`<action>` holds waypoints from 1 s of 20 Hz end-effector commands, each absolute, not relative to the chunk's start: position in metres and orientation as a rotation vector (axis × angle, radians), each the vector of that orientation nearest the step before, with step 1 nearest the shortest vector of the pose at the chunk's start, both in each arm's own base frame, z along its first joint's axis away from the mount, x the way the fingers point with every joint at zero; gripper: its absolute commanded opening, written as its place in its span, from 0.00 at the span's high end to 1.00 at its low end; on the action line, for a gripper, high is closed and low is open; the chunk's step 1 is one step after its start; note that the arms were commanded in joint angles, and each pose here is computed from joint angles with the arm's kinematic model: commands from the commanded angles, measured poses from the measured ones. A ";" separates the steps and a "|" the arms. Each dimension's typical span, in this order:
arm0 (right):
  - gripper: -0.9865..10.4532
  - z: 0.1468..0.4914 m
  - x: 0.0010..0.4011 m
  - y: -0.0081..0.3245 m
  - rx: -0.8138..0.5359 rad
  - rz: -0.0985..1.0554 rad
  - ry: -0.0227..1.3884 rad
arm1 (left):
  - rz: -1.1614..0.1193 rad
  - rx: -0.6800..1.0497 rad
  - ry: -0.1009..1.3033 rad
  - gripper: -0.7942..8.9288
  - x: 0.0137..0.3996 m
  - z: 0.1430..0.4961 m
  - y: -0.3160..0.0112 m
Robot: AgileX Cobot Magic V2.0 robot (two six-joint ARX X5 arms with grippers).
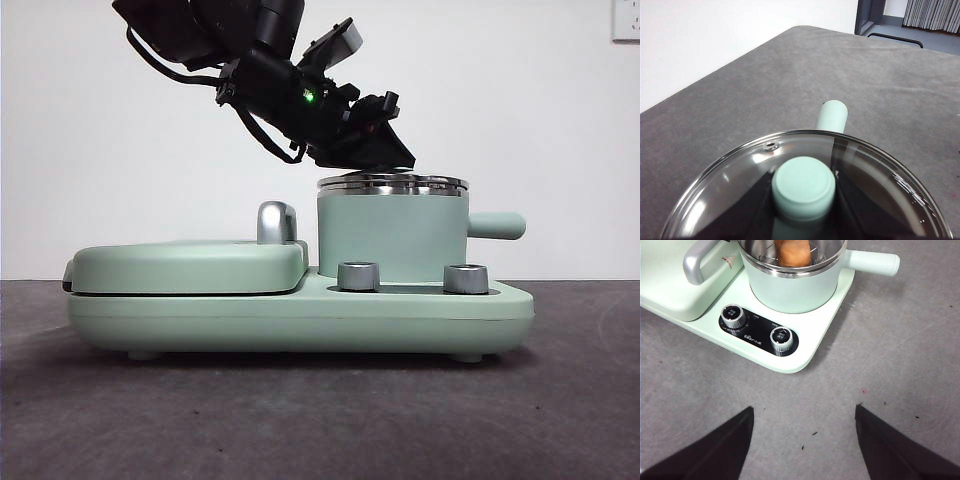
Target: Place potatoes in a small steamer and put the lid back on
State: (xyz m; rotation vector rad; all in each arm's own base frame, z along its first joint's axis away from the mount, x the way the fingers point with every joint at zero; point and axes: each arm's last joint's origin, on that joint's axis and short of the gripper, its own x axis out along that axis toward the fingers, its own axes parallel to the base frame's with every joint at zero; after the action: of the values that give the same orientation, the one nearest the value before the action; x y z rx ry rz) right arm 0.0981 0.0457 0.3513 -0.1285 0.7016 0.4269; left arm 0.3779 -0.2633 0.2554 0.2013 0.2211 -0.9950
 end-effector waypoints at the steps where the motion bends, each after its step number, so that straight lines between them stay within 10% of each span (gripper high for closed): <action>1: 0.64 0.354 0.100 0.047 -0.116 0.424 0.689 | -1.002 0.202 0.207 0.90 0.382 0.256 -0.269; 5: 0.64 0.355 0.101 0.047 -0.113 0.425 0.676 | -1.003 0.205 0.225 0.88 0.382 0.255 -0.268; 10: 0.64 0.355 0.101 0.047 -0.113 0.425 0.677 | -1.002 0.203 0.222 0.43 0.382 0.255 -0.268; 20: 0.64 0.355 0.101 0.047 -0.112 0.425 0.675 | -1.086 0.060 0.259 0.41 0.346 0.337 -0.226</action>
State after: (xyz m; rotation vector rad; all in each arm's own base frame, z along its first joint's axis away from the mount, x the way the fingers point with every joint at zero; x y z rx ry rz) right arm 0.0993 0.0463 0.3529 -0.1238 0.6799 0.4286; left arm 0.3421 -0.2224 0.3372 0.0836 0.2431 -1.0789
